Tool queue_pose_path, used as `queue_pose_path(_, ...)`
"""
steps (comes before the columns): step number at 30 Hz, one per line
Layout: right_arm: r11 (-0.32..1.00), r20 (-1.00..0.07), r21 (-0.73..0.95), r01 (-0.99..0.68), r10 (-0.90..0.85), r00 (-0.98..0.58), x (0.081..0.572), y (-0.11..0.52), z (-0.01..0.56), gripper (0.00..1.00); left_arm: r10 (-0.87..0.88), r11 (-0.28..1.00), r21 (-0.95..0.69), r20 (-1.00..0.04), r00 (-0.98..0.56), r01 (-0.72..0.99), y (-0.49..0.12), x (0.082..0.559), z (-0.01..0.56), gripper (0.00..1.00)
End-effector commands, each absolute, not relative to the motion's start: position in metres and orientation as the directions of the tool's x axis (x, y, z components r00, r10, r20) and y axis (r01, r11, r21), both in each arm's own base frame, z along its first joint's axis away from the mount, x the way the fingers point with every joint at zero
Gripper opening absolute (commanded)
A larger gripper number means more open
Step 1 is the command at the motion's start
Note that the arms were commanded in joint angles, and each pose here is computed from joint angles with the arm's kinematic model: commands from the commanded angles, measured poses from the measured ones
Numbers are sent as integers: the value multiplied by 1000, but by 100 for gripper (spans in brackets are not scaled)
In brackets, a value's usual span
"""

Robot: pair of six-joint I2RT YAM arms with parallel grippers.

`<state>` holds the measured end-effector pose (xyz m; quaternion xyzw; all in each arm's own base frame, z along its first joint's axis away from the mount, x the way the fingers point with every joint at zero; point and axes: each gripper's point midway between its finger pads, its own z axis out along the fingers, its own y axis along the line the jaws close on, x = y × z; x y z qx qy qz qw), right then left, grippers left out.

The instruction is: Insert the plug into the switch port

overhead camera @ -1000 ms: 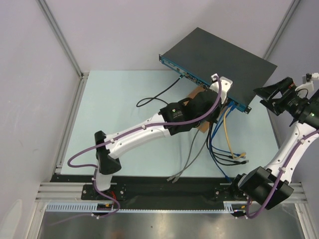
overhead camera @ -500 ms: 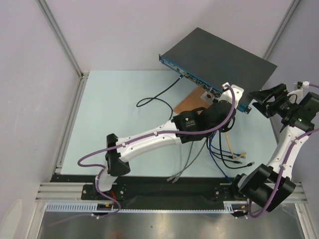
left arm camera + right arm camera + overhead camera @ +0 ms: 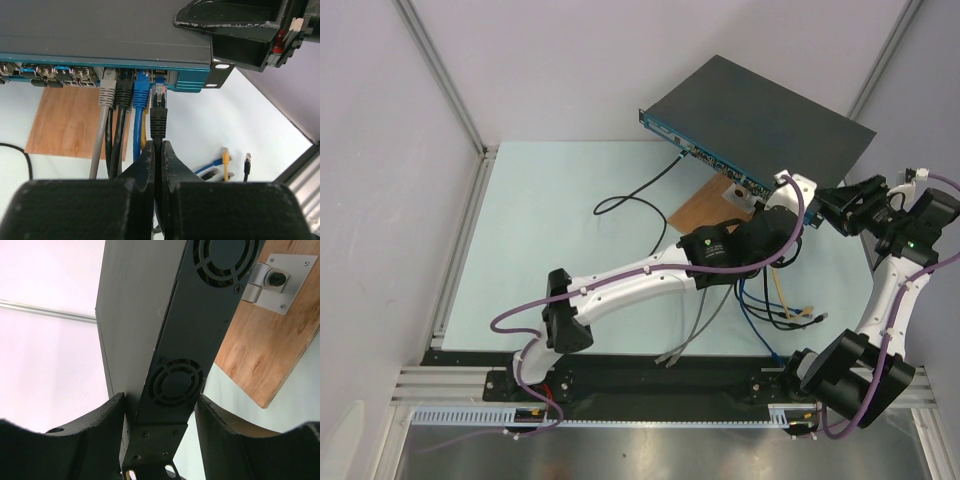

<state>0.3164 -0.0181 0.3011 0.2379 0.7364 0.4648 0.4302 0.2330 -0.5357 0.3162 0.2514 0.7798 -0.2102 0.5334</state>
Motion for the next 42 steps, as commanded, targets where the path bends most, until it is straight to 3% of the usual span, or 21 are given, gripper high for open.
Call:
queue_pose_path(1, 460, -470, 872, -168, 688, -553, 309, 2, 316, 32, 116, 798, -61, -961, -253, 600, -536, 240, 345, 0)
queue_pose_path(24, 446, -465, 874, -192, 658, -592, 306, 14, 315, 21, 181, 803, 16, -959, -217, 596, -543, 251, 329, 0)
queue_pose_path(42, 441, -464, 874, -204, 633, -620, 304, 23, 311, 14, 78, 827, -2, -990, -119, 562, -551, 270, 362, 0)
